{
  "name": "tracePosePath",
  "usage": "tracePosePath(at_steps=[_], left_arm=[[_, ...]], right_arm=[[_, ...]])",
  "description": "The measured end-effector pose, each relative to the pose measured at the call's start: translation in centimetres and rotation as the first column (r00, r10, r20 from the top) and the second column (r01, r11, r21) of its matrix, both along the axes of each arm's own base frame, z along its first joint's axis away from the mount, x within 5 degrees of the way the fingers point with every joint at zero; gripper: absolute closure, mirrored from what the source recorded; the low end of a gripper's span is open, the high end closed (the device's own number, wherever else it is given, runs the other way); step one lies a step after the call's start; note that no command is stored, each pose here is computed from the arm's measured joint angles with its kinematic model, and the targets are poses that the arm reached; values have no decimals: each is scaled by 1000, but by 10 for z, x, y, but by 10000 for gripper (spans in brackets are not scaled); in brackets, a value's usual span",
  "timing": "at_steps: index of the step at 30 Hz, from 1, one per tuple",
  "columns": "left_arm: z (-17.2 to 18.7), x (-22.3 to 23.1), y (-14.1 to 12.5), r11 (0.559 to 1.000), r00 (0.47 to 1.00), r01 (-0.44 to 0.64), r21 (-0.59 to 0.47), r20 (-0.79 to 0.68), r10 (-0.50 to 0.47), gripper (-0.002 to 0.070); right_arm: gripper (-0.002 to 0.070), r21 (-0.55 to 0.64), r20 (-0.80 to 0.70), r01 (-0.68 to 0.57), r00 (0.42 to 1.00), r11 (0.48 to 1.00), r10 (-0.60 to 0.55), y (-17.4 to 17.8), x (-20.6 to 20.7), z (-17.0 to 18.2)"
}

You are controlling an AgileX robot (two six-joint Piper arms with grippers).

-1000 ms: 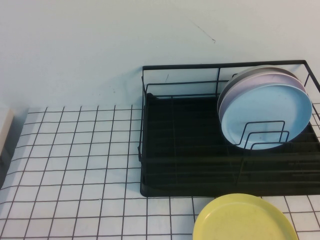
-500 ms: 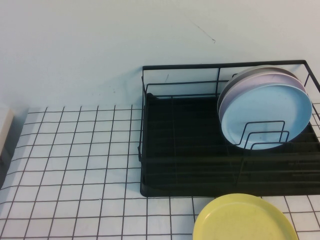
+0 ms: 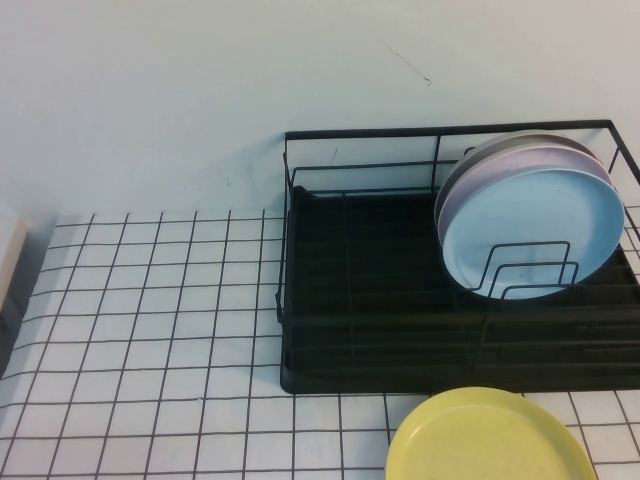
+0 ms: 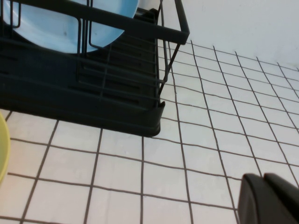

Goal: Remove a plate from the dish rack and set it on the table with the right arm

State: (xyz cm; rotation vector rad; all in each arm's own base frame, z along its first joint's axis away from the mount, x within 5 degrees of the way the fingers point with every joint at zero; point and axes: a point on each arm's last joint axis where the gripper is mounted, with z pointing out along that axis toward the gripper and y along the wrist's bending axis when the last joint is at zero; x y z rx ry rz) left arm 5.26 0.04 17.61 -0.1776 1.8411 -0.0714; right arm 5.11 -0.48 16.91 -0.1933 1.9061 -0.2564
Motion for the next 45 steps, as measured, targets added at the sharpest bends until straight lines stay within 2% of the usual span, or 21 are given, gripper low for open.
tracePosePath(at_steps=[39,41,42,44,45], left_arm=[[0,0,0,1000,1000,0,0,0,0,678],[0,0,0,1000,1000,0,0,0,0,678],[0,0,0,1000,1000,0,0,0,0,678],[0,0,0,1000,1000,0,0,0,0,678],[0,0,0,1000,1000,0,0,0,0,678]], right_arm=[[678,2,0,1,1000,1000,-1,0,0,0],[678,55,10,0,1000,998,0,2,0,1],[678,141,25,0,1000,990,-4,4,1,1],[678,344,62,-6,998,939,-16,9,2,4],[678,452,78,-10,997,892,-28,12,3,5]])
